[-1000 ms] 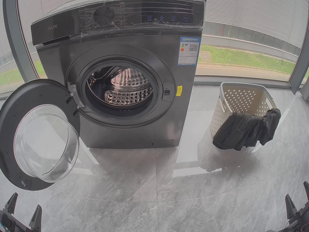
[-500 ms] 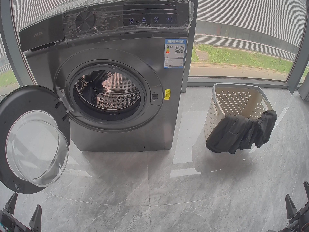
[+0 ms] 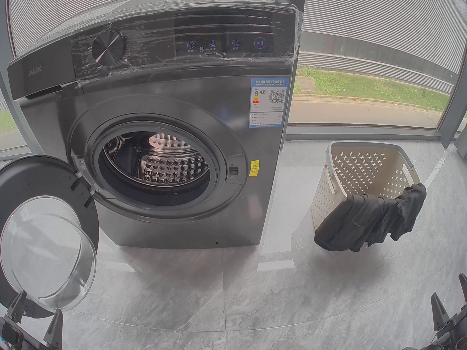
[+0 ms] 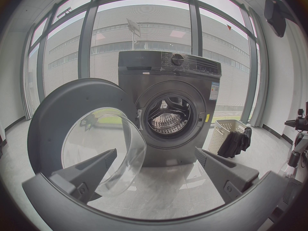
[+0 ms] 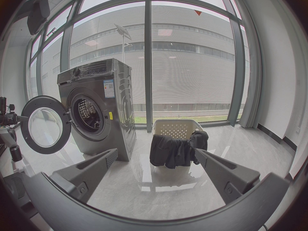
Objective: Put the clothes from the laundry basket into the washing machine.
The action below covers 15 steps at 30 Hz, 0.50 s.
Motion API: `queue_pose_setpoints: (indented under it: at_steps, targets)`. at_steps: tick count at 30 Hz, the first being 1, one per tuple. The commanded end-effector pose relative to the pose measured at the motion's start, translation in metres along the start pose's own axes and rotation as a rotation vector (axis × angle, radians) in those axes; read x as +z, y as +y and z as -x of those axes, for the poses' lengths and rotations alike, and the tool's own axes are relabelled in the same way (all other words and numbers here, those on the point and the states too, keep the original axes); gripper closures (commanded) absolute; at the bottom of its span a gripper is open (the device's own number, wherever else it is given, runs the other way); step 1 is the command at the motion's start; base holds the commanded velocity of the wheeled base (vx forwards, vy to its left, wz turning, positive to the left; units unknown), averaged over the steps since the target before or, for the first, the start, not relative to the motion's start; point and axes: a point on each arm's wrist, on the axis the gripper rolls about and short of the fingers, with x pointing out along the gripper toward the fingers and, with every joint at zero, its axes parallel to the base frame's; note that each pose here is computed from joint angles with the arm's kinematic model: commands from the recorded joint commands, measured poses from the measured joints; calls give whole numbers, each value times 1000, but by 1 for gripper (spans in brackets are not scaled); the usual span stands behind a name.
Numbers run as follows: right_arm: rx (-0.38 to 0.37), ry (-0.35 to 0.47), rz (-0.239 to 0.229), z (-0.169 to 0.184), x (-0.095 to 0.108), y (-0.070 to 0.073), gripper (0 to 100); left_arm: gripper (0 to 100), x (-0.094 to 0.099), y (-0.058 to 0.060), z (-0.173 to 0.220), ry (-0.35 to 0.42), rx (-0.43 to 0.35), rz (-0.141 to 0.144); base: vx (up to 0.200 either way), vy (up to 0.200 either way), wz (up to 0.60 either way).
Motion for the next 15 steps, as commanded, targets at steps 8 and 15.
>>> queue_pose_setpoints:
  at_steps: [8, 15]
  targets:
    - [3, 8, 0, 0, -5, 0, 0, 0, -5, 0, 0, 0, 0, -2, 0, -50, 0]
    - [1, 6, 0, 0, -5, 0, 0, 0, -5, 0, 0, 0, 0, 0, 0, -200, 0]
